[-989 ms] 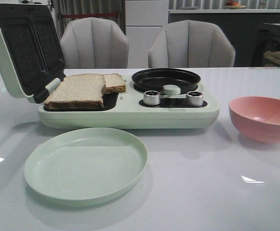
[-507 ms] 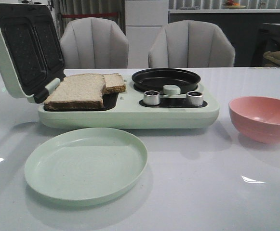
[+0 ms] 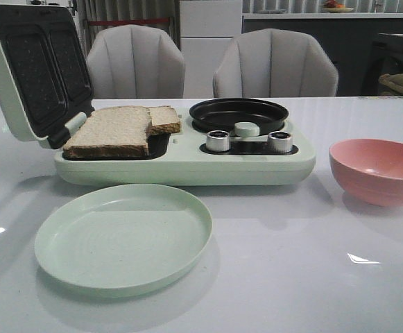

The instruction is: Make breakfast with bread and shrimp

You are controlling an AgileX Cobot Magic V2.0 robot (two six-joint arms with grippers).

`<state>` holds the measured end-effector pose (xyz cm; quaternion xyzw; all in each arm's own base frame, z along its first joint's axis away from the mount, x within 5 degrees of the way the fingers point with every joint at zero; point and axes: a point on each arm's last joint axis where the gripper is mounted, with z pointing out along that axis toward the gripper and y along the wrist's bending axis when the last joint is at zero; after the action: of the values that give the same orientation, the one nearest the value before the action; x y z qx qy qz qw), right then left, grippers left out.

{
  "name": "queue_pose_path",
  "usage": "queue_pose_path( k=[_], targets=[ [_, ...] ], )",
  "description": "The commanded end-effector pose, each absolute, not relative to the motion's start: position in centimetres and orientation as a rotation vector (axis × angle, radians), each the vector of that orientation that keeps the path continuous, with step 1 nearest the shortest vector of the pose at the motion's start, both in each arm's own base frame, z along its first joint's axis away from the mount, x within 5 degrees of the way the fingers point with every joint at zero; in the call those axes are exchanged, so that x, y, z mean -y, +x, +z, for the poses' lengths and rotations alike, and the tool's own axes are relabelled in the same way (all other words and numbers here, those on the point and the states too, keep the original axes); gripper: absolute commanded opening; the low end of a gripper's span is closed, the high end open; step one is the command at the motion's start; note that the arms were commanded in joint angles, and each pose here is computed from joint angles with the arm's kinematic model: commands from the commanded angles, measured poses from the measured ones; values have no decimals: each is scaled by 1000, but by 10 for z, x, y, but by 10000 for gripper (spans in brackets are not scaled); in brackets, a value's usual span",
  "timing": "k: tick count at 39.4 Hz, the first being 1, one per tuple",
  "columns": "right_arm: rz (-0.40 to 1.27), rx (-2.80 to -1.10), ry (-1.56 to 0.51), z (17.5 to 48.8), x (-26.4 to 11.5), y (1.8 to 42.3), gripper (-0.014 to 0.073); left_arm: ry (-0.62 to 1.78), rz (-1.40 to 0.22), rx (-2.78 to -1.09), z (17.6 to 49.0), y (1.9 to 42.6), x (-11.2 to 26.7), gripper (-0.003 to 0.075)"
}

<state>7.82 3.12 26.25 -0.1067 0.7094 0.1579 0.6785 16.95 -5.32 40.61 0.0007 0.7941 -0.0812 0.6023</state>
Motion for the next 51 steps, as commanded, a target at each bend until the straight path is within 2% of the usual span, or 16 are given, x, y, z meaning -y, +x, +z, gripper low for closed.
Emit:
queue_pose_path(
  k=[1, 10, 15, 25, 29, 38, 51],
  targets=[
    [330, -1508, -199, 277, -28, 80, 538, -10, -245, -1788, 425, 181, 60, 604],
    [330, -1508, -199, 277, -28, 80, 538, -204, -225, -1810, 435, 212, 39, 604],
    [330, -1508, -199, 277, -28, 80, 538, -191, -182, -1879, 438, 228, 27, 604],
    [330, -1508, -199, 277, -28, 80, 538, -408, -259, -1952, 424, 272, -14, 604],
    [330, -1508, -199, 277, -28, 80, 538, -499, -362, -1964, 413, 289, -28, 604],
    [330, -1508, -199, 277, -28, 80, 538, -586, -717, -1939, 387, 326, -38, 604],
    [330, -1508, -199, 277, -28, 80, 538, -689, -977, -1905, 349, 366, -37, 601]
  ],
)
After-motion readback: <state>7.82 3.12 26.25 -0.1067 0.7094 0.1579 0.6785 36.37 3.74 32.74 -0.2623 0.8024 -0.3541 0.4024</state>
